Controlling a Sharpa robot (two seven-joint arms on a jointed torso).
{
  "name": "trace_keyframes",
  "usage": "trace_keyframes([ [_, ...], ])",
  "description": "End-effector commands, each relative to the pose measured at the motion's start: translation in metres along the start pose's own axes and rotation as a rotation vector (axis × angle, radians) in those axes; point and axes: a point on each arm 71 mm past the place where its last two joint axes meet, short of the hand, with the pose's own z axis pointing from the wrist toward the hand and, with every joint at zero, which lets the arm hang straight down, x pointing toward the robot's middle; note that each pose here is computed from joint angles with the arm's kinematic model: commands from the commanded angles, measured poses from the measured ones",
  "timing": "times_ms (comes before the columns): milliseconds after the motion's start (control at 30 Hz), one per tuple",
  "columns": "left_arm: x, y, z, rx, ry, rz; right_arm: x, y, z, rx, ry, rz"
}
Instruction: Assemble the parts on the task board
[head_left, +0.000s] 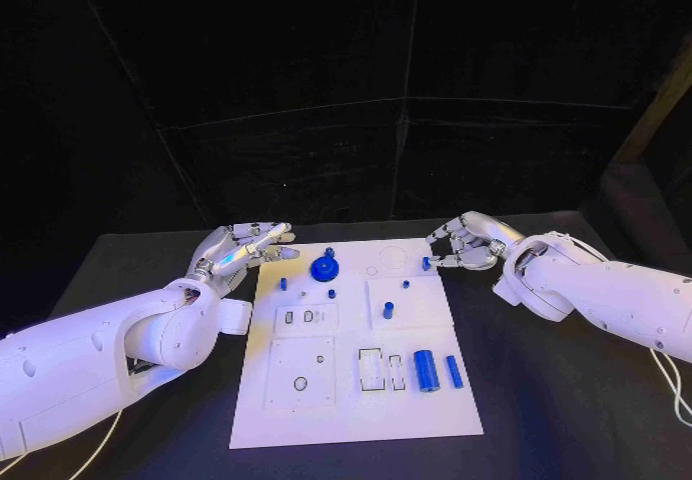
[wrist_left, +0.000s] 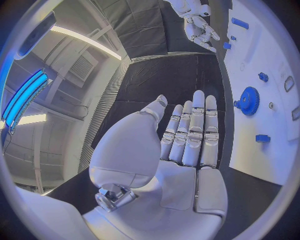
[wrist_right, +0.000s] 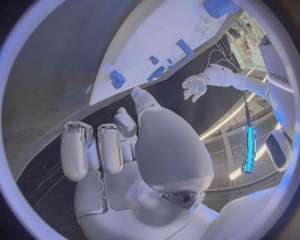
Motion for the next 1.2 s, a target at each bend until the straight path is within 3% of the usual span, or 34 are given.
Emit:
trace_keyframes([
  [33,0.0019,-0.0008,0.0010,0.011,0.014,-0.003,0.005,-0.001,0.001,-0.016,0.034,0.028],
  [267,0.0024,0.0001,0.0017,0.010,0.015,-0.004,0.013,-0.009,0.002,0.011,0.063,0.033],
  [1200,0.0019,0.0010,0.0023,0.008,0.013,-0.002,0.023,-0.014,0.014,0.046,0.096,0.008],
])
